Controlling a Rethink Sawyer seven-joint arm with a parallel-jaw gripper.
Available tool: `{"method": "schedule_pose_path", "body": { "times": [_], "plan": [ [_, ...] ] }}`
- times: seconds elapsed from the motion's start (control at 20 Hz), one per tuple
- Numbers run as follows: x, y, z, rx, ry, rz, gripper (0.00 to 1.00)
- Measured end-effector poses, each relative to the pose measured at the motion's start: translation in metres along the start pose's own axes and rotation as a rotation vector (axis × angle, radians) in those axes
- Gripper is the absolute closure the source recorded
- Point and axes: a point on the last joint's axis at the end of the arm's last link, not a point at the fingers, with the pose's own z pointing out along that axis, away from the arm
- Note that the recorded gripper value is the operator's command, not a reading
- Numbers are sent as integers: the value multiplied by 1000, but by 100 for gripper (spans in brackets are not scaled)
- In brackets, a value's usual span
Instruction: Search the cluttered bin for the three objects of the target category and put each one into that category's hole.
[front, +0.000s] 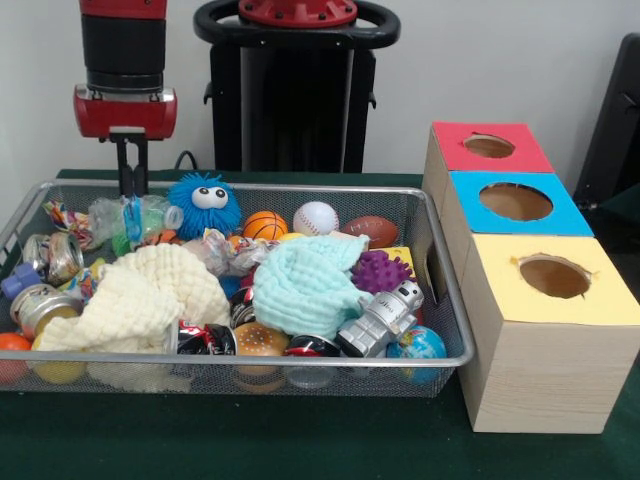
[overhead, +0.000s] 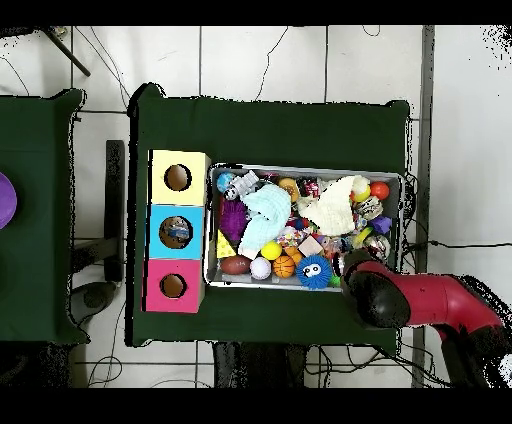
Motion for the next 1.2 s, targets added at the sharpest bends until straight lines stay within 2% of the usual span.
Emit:
{"method": "schedule_pose_path", "body": {
  "times": [0.65, 1.2],
  "plan": [
    [9, 12, -13, -5, 11, -19, 100],
    [13, 28, -46, 9, 22, -21, 100]
  ]
}}
